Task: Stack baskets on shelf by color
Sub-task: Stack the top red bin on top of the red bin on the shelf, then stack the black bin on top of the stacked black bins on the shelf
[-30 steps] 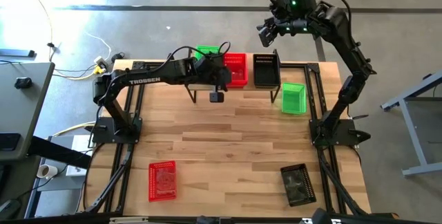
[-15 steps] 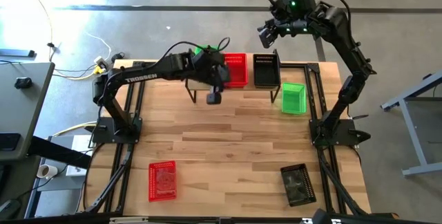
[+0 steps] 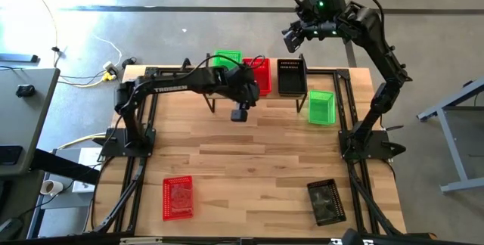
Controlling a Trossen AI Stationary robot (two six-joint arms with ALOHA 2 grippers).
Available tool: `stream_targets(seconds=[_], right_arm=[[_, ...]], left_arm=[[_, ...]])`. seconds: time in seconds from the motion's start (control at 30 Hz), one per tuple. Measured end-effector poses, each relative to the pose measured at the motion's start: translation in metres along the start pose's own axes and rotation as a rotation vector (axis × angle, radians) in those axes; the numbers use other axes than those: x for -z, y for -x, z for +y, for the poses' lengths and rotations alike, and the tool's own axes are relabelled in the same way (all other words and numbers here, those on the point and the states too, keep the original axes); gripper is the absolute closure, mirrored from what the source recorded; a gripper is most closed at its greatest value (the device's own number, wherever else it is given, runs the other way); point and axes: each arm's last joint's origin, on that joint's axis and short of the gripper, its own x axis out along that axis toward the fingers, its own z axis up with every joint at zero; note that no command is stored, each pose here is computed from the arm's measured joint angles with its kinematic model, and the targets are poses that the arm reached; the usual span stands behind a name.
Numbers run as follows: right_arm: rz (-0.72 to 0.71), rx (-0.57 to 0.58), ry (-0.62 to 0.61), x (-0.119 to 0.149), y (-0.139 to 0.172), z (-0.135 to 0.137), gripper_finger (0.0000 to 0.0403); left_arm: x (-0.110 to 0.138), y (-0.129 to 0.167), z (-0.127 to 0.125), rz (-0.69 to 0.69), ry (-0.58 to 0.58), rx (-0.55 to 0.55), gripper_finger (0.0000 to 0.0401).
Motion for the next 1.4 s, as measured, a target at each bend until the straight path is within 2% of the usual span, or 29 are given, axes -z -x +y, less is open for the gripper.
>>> stream_targets(seconds=[0.17,0.47,0.67,0.8,1.0,1.13,1.3,1.4], right_arm=[[0.003,0.0,0.0,0.0,0.0,0.0,0.0222],[0.005,0.0,0.0,0.0,0.0,0.0,0.0222],[0.017,-0.002,-0.019,0.002,0.0,0.0,0.0222],[0.079,-0.007,-0.037,0.008,0.001,0.004,0.0222],[0.258,-0.04,0.04,0.027,0.006,0.026,0.0222],[0.298,-0.034,0.064,0.035,0.01,0.044,0.0222],[0.325,-0.116,0.101,0.043,0.013,0.073,0.0222],[0.365,-0.122,0.112,0.053,0.01,0.091,0.0222]], left_arm=[[0.002,-0.01,0.001,0.032,0.0,-0.027,0.0291],[0.001,-0.01,0.009,0.016,-0.009,-0.115,0.0292],[0.0,-0.01,0.009,0.008,-0.007,-0.118,0.0293],[-0.001,-0.007,0.003,0.018,-0.017,-0.089,0.0294],[-0.008,0.017,0.0,0.035,-0.017,-0.071,0.0294],[-0.009,0.038,0.0,0.028,-0.019,-0.088,0.0294],[-0.009,0.071,-0.001,0.002,-0.021,-0.117,0.0294],[-0.007,0.091,-0.003,-0.019,-0.017,-0.131,0.0294]])
